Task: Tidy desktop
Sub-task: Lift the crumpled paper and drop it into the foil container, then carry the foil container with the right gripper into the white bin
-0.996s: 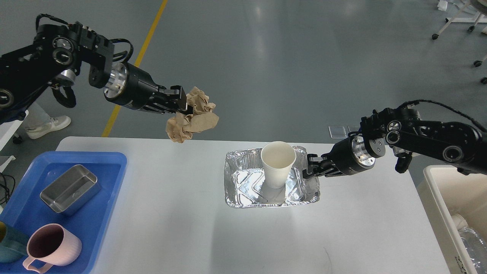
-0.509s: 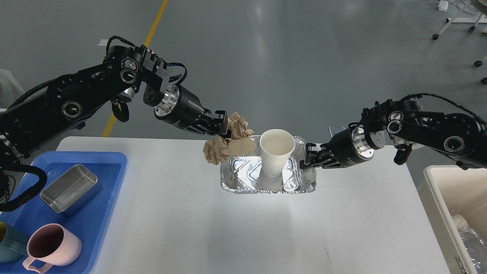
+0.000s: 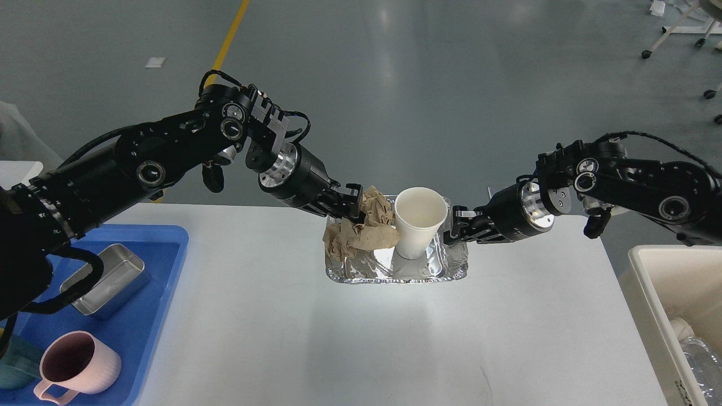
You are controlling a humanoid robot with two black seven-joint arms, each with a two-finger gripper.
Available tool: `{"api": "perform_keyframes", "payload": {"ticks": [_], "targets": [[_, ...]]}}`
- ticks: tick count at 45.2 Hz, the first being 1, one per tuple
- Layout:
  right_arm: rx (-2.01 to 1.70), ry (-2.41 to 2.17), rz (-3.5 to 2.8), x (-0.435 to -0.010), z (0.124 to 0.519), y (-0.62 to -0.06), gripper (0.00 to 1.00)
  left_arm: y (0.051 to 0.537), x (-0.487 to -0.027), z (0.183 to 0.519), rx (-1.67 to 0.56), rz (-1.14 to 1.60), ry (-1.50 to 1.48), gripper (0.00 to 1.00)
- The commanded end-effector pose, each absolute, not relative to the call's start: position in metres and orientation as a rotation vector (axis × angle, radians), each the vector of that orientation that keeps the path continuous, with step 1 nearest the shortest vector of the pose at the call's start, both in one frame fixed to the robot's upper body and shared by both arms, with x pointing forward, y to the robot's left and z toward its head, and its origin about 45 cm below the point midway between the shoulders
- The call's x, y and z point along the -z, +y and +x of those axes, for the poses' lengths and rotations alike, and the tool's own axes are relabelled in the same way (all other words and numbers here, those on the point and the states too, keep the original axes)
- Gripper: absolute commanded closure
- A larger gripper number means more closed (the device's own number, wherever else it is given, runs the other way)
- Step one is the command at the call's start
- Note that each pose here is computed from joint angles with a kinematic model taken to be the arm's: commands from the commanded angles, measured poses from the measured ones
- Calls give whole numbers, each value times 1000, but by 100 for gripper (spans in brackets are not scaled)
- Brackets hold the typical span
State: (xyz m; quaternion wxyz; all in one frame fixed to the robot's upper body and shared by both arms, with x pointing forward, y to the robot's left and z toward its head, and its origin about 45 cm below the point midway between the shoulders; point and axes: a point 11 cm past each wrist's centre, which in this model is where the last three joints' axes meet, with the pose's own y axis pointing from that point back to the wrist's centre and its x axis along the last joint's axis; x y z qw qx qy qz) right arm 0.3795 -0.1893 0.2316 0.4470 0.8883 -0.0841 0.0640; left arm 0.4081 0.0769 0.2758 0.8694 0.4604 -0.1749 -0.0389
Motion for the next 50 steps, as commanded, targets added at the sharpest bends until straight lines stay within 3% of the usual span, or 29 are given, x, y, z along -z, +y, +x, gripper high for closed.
{"api": "perform_keyframes", "payload": {"ticks": [1,7,12,15,16,19,26,40,50], "targets": [[-165,-209,2201,-234,381,-188,100,67,-273,408,89,960,-363,96],[-163,-211,2201,-234,380,-189,100,58,-271,406,99,960,-365,94],[-160,-214,2200,-234,380,-190,100,60,-269,407,97,966,-360,87],[-160,-216,2199,-234,381,-191,100,61,-268,407,95,970,-356,78],[-160,-216,2199,-234,380,-191,100,65,-265,410,81,969,-338,62],[-159,-214,2200,-234,380,-191,100,67,-263,409,79,965,-326,48],[-160,-216,2199,-234,380,-191,100,69,-264,412,57,948,-321,29],[-150,-237,2191,-234,381,-200,100,68,-277,418,2,889,-298,19],[-120,-292,2178,-233,383,-220,100,79,-300,449,-244,777,-250,11]]}}
